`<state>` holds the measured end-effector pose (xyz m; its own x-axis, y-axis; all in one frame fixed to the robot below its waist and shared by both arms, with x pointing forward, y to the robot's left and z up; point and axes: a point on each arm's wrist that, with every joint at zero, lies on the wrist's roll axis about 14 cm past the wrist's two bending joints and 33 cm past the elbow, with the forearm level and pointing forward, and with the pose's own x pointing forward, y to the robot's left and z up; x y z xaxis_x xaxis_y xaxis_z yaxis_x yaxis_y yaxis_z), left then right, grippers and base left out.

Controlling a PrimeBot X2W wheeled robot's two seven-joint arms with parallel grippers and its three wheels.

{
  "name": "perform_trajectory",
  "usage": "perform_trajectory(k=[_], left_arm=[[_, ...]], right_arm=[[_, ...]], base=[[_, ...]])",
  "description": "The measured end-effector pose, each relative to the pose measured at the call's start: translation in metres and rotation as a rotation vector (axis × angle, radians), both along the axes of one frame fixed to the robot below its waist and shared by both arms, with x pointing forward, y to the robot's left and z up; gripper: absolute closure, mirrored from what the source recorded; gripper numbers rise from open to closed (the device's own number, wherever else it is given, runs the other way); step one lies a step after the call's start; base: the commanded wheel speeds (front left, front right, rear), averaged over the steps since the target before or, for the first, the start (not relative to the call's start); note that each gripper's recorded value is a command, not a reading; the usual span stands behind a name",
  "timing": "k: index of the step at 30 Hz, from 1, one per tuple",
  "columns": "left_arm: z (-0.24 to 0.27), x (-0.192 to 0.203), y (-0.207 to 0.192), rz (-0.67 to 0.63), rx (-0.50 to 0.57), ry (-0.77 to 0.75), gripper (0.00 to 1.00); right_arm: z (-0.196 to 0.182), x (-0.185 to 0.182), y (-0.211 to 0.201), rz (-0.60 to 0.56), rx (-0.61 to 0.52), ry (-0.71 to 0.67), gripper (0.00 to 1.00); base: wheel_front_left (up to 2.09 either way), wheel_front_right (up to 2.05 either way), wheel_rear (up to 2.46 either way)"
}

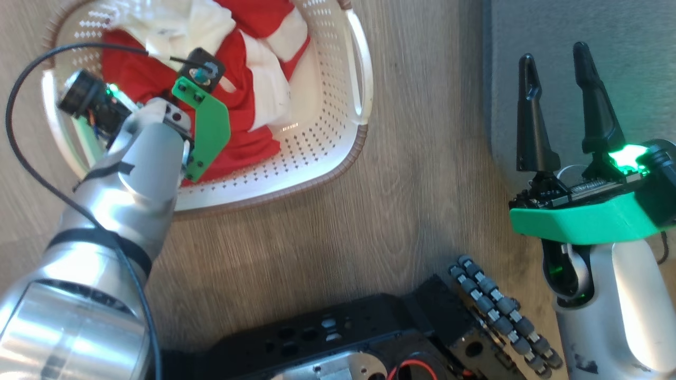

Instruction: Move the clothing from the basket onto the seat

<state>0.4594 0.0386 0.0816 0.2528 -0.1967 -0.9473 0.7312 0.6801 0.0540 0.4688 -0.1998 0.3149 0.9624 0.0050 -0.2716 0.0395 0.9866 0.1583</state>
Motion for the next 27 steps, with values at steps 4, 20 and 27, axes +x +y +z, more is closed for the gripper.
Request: perform_trajectory(k=[4,20,27], left_arm=[[0.023,-0.002,-0.001,0.050,-0.041,-0.021,1.00],[0.148,-0.009,0.012,0.196,-0.204,-0.338,1.00],[0.205,-0.010,0.008,0.237,-0.293,-0.490,1.00]], right_arm=[[0.014,0.001,-0.001,0.000,-0.008,-0.023,0.00],[0.108,-0.003,0.020,0.043,0.027,-0.207,0.00],[0.134,-0.028,0.023,0.044,0.038,-0.241,0.00]], base=[[0.00,0.00,0.00],[0.00,0.00,0.00],[0.00,0.00,0.00]])
